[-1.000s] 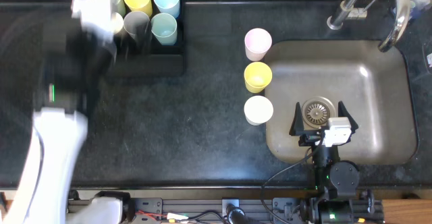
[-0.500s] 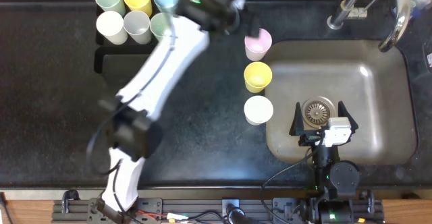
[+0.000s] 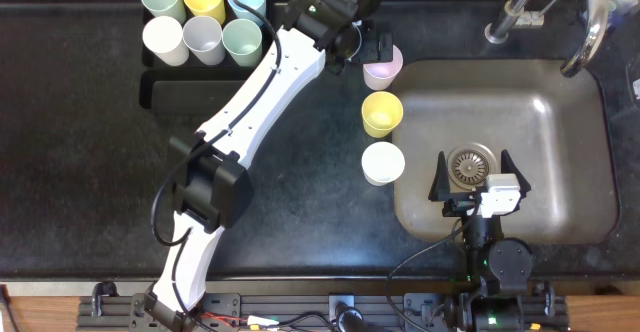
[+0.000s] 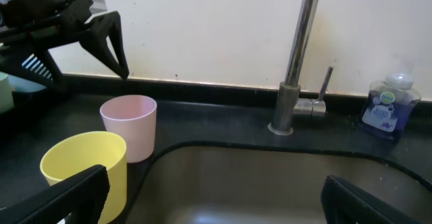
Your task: Store Cups
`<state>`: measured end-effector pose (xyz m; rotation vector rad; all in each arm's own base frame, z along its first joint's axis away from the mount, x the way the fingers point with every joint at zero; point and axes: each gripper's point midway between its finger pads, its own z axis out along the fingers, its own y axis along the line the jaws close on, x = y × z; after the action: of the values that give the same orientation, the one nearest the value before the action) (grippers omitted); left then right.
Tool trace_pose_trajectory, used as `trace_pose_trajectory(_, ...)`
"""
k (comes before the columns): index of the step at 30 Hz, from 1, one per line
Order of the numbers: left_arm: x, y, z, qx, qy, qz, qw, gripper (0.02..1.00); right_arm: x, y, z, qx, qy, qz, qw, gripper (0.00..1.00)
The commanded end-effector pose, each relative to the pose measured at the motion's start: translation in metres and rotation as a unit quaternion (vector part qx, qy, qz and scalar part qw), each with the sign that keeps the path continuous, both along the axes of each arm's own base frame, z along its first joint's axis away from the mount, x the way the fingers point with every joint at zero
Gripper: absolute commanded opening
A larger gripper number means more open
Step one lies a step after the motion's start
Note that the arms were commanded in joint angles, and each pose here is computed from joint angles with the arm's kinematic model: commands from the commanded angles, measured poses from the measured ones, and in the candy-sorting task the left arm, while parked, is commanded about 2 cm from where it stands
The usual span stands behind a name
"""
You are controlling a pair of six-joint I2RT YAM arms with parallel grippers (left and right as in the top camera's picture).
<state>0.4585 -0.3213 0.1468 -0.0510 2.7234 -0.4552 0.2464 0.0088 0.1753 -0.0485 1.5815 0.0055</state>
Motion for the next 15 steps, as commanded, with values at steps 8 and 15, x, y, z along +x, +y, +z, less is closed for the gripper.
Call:
trace_pose_trajectory(8,-0.007,-0.002,-0.035,-0.001,0.057,0.011,0.998,0.998,0.000,0.000,-0.003,0.004,0.000,0.000,1.000,0.996)
trace_pose_trajectory(15,-0.001,0.008,-0.047,0.007,0.067,0.023,0.997,0.998,0.000,0.000,-0.003,0.004,0.000,0.000,1.000,0.996)
